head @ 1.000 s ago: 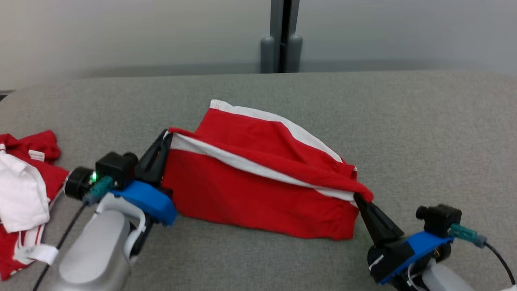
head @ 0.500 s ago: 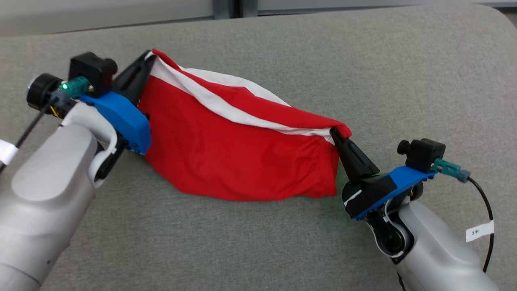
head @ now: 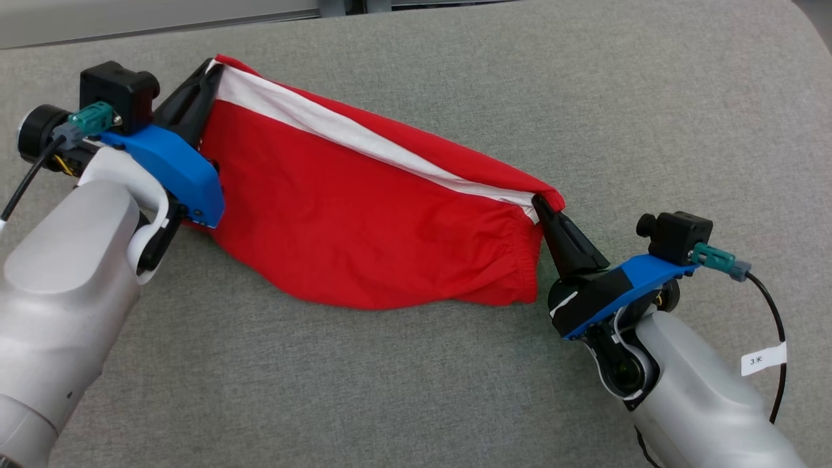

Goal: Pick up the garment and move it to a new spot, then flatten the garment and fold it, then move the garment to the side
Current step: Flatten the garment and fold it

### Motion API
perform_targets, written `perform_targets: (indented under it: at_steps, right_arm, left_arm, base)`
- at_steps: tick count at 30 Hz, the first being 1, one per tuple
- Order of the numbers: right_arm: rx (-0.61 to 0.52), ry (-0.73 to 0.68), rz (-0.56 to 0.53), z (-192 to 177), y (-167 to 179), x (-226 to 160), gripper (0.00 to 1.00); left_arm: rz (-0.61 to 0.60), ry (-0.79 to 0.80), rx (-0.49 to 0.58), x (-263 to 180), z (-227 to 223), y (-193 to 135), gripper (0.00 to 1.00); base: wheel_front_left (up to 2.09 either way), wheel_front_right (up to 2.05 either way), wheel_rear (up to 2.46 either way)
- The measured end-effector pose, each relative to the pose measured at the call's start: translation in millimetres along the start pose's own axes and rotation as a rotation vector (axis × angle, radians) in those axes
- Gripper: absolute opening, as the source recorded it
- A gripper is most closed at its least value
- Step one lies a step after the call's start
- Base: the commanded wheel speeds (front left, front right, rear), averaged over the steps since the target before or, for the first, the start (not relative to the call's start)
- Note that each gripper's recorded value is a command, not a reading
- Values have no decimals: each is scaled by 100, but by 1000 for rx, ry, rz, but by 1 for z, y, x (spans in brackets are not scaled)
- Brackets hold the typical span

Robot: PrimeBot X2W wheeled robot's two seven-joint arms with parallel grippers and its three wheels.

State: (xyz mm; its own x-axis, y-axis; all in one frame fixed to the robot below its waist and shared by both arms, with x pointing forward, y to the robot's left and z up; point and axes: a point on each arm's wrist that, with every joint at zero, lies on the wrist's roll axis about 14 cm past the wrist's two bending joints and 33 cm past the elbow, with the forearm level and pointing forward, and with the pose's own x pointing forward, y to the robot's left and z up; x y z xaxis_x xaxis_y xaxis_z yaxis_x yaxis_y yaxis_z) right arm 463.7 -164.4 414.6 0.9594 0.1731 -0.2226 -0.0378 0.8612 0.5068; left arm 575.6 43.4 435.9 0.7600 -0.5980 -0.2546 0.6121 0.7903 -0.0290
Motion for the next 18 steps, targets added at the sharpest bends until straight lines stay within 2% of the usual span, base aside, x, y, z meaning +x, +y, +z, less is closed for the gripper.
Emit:
perform_targets:
  at_steps: [1,2,3,7,11,18]
  right_arm:
    - [-4,3,-2,-1,-1,0,24]
    - [-4,2,-3,-1,-1,0,87]
    - [-4,-4,-4,1,-1,1,100]
    - [-38,-32,0,11,0,2,100]
    - [-136,-71,-27,27,-12,-1,100]
    - [-262,-97,-101,31,-31,-17,100]
  left_arm:
    - [4,1,-5,-1,-1,0,22]
    - [10,2,-10,-2,-2,1,78]
    - [16,3,-18,-3,-3,3,100]
    - [25,7,-37,-7,-7,0,100]
    - [49,27,-61,-18,-18,0,100]
    - [92,40,-191,-36,-39,-11,100]
  base:
    - [0,0,0]
    - [0,0,0]
    - [0,0,0]
    - [0,0,0]
    - [0,0,0]
    - [0,0,0]
